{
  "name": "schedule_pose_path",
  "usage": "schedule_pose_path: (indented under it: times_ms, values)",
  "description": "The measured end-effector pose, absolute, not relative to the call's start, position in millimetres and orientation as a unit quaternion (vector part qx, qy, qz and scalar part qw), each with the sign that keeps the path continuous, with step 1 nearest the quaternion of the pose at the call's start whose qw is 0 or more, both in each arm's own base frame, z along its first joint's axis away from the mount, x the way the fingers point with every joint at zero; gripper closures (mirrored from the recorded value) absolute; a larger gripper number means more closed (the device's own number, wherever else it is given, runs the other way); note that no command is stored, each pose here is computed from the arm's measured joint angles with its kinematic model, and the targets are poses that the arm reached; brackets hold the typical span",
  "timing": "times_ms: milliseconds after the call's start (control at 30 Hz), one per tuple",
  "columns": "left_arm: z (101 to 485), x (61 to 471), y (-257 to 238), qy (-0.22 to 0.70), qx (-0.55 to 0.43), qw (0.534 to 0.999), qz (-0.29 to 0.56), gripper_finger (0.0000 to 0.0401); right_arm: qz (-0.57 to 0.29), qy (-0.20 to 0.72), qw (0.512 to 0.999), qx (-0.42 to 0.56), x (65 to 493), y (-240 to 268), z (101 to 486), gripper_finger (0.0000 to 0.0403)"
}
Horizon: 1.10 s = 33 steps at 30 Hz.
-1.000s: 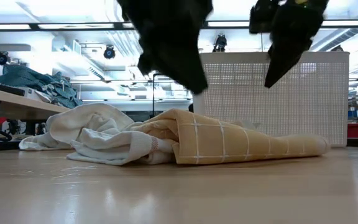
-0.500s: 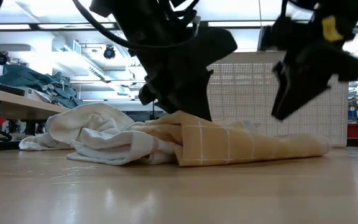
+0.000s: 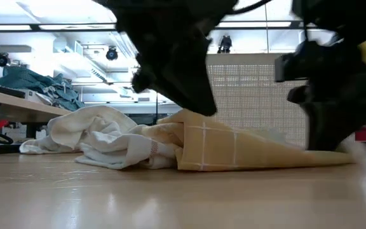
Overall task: Fold towel
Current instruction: Fold the yellow squared towel
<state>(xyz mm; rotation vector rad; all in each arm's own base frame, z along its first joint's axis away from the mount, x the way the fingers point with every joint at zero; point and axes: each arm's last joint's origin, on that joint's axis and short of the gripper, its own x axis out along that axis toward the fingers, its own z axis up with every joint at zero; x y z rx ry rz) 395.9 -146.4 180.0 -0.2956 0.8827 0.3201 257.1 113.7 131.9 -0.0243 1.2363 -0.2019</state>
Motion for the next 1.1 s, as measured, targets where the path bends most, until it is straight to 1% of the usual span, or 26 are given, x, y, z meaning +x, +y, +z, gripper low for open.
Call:
schedule_pose_path:
  times_ms: [200,300,400,533,667,833,933,1100]
  values:
    - [198,375,-161,0.402,-0.149,0.879,0.208,0.0326,0.005,0.589,0.807,0.044,246,137,144,0.0398]
    - [205,369,-169,0.377,-0.168,0.884,0.222,0.0326,0.064,0.600,0.793,0.083,241,148,149,0.0401]
    - [207,368,-175,0.361,-0.206,0.880,0.229,0.0326,0.127,0.603,0.780,0.109,236,160,154,0.0401]
    - [206,374,-179,0.330,-0.249,0.880,0.231,0.0326,0.148,0.589,0.786,0.115,227,170,168,0.0401]
    - [205,378,-177,0.296,-0.285,0.875,0.256,0.0324,0.132,0.560,0.810,0.112,218,165,191,0.0401]
    - [201,380,-165,0.285,-0.310,0.860,0.289,0.0312,0.056,0.550,0.830,0.075,195,142,216,0.0399]
    - [200,382,-160,0.279,-0.317,0.857,0.295,0.0299,0.017,0.540,0.839,0.071,182,130,229,0.0400]
    - [188,383,-155,0.271,-0.333,0.856,0.287,0.0276,0.014,0.522,0.849,0.082,171,120,242,0.0398]
